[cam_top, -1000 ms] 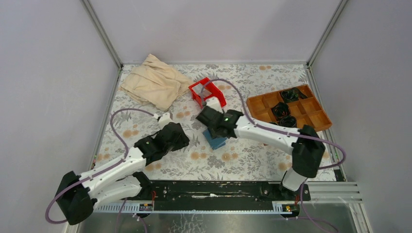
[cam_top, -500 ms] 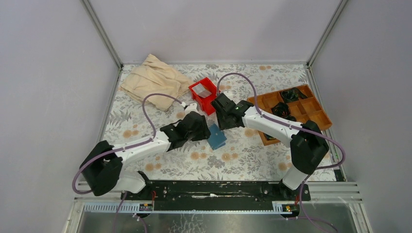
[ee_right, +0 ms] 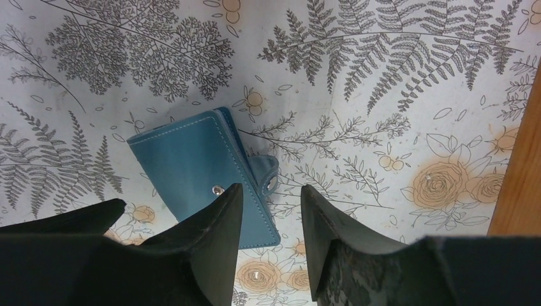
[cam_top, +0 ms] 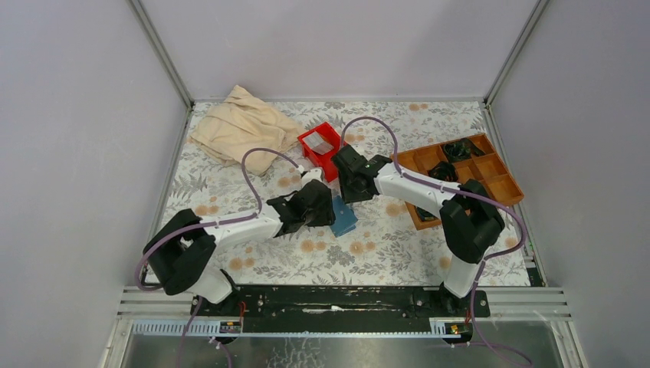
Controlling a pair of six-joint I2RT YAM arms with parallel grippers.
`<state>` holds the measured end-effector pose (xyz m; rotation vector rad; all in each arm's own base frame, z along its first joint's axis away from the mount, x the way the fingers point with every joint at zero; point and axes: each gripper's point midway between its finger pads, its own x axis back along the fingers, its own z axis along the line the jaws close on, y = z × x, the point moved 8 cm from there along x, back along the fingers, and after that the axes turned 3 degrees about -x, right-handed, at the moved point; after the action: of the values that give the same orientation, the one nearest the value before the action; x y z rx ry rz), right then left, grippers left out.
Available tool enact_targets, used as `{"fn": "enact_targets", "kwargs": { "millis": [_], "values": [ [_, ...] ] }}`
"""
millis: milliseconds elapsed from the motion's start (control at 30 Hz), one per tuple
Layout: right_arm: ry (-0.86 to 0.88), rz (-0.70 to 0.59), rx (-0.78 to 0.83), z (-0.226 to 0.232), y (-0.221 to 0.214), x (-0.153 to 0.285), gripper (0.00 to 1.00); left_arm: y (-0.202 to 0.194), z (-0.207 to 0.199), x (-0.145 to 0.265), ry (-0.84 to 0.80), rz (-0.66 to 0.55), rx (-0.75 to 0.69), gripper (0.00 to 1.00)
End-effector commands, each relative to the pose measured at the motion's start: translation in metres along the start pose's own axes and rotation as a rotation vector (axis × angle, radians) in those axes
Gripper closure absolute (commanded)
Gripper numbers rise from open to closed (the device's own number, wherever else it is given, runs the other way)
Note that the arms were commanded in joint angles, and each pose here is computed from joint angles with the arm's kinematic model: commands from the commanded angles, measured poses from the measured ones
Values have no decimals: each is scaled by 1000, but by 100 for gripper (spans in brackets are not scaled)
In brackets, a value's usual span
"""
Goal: Put the credit cards into the card holder
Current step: Turn over the card holder at the center of the board.
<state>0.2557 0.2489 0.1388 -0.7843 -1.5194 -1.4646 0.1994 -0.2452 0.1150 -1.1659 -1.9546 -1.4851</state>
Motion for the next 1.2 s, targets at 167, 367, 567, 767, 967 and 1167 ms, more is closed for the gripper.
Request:
{"fn": "enact_targets", "kwargs": {
  "millis": [167,367,567,767,967,1167],
  "values": [
    [25,-10,-29,7,12,-5,56,-4,-5,-12,-20,2,-35,46],
    [9,7,-28,2,7,-12,60,-11,-1,-17,-6,22,-39,47],
    [-6,21,-23,-1,2,-15,66,-16,3,-18,0,31,-31,47],
    [-12,38,-21,-3,-3,-20,67,-18,4,-18,-2,36,-22,47],
    [-13,50,-22,-4,-6,-21,68,-21,5,-19,-2,41,-16,47],
    [-4,39,-27,-5,-7,-16,78,-24,6,-21,-2,52,-14,47]
  ]
}}
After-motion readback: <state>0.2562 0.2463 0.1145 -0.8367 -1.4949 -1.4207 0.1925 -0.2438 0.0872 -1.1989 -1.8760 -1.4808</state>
